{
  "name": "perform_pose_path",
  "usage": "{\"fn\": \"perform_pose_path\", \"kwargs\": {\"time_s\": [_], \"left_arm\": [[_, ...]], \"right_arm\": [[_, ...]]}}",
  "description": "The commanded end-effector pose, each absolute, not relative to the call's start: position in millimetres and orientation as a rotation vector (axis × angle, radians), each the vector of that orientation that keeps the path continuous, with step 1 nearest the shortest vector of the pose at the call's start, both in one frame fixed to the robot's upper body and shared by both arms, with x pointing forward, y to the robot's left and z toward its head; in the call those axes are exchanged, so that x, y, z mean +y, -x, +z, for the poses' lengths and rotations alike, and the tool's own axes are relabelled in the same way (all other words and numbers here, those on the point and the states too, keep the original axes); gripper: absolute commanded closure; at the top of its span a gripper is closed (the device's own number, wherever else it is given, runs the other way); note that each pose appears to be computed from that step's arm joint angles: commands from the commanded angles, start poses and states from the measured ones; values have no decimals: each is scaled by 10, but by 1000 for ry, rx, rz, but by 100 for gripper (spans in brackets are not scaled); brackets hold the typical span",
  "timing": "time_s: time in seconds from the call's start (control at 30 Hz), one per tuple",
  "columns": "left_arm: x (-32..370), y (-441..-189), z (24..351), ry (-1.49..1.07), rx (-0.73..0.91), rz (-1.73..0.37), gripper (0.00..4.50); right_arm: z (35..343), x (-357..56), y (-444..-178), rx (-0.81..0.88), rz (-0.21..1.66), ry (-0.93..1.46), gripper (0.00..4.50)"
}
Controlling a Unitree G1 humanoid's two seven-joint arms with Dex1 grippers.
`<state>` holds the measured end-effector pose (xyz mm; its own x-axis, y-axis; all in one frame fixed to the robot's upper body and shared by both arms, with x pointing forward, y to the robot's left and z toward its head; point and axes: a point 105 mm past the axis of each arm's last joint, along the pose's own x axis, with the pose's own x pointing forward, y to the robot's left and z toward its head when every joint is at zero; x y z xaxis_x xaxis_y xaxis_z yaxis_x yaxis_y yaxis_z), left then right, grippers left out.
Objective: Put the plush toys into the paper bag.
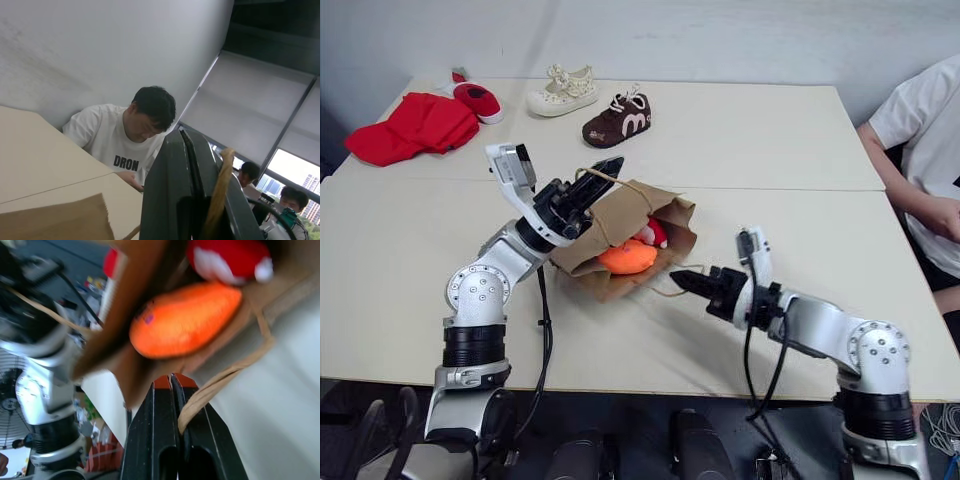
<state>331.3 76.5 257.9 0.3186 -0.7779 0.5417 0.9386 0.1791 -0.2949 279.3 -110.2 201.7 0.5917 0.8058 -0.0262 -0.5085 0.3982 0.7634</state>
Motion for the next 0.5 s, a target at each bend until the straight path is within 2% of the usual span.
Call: {"fn": "perform_pose_path", "kwargs": {"time_s": [0.03, 0.13, 0.2, 0.37, 0.5], "left_arm": [[804, -3212, 2851, 586, -402, -1272, 450], [918, -3245, 3004, 561, -453, -1241, 450], [954, -3279, 3031, 542, -458, -1228, 450], [947, -3398, 2898, 478, -415, -1186, 450], [864, -3371, 2839, 455, -406, -1204, 450]], "right_arm": [[2744, -1169, -2700, 134, 1035, -754, 448], [3268, -1325, -2793, -48, 1043, -760, 448], [3340, -1334, -2837, -55, 1037, -761, 448], [3120, -1212, -2979, 38, 1012, -701, 448], [2918, -1268, -3043, 64, 966, -711, 448]]}}
